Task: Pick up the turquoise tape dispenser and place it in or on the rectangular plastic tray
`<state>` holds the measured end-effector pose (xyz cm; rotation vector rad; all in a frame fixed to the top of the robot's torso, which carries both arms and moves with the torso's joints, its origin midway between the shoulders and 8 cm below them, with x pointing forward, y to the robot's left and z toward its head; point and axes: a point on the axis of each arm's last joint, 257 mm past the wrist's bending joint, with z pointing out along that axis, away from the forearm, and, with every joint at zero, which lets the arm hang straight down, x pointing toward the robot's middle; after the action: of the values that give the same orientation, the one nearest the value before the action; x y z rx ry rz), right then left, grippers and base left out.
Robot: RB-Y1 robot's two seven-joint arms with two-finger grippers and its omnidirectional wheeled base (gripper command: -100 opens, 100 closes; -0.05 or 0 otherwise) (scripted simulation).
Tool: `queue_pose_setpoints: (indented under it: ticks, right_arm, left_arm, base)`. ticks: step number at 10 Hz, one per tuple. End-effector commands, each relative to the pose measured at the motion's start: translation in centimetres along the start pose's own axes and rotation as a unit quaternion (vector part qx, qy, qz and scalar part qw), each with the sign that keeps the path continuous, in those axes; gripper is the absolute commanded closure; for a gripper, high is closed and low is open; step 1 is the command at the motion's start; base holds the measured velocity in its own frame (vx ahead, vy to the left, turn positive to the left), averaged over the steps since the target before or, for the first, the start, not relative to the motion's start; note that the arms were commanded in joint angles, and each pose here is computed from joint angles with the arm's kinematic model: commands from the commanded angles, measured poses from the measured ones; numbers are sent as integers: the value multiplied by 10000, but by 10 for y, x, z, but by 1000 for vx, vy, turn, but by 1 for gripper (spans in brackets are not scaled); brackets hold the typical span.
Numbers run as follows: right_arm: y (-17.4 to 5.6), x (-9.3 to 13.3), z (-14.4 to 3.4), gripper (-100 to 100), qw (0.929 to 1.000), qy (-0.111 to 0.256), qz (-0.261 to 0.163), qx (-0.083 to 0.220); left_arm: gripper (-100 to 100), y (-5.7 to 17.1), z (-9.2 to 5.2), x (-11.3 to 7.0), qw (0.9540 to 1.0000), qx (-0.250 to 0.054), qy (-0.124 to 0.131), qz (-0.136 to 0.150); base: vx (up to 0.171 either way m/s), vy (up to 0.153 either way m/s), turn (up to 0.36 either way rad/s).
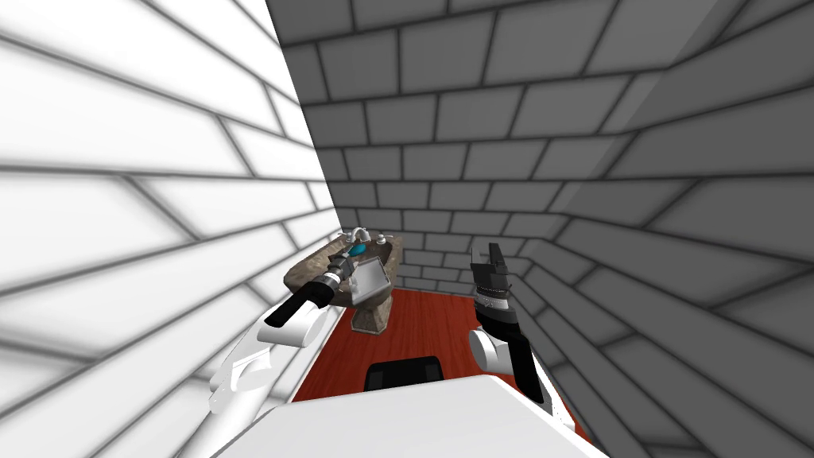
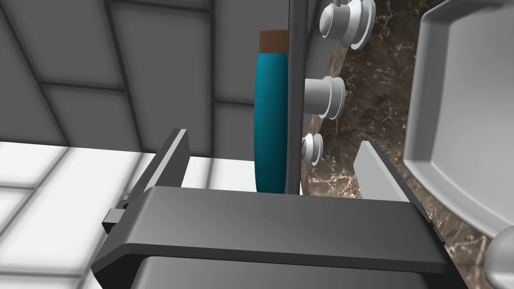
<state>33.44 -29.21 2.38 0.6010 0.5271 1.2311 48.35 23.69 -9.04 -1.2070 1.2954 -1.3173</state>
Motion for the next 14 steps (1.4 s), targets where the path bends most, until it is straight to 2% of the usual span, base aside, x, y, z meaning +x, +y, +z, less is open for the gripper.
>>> queue_pose_setpoints:
  ticks: [1, 2, 3, 4, 12, 13, 14]
  right_arm:
    - [0, 0, 0, 0, 10000, 0, 0, 0]
    - [0, 0, 0, 0, 10000, 0, 0, 0]
    - [0, 0, 0, 0, 10000, 0, 0, 0]
    - [0, 0, 0, 0, 10000, 0, 0, 0]
    - [0, 0, 0, 0, 10000, 0, 0, 0]
    - [0, 0, 0, 0, 10000, 0, 0, 0]
    - [0, 0, 0, 0, 10000, 0, 0, 0]
  left_arm:
    - [-100, 0, 0, 0, 10000, 0, 0, 0]
    - [-100, 0, 0, 0, 10000, 0, 0, 0]
    - [0, 0, 0, 0, 10000, 0, 0, 0]
    - [-100, -9, -7, 3, 10000, -20, 23, -17]
    - [-100, -40, -38, 17, 9998, -118, 139, -55]
    - [-100, -36, -37, 16, 9998, -104, 129, -54]
    - [0, -36, -37, 16, 9998, -112, 129, -56]
  base:
    - [0, 0, 0]
    - [0, 0, 0]
    - [0, 0, 0]
    - [42, 5, 38]
    - [63, 2, 29]
    - [27, -4, 6]
    - [0, 0, 0]
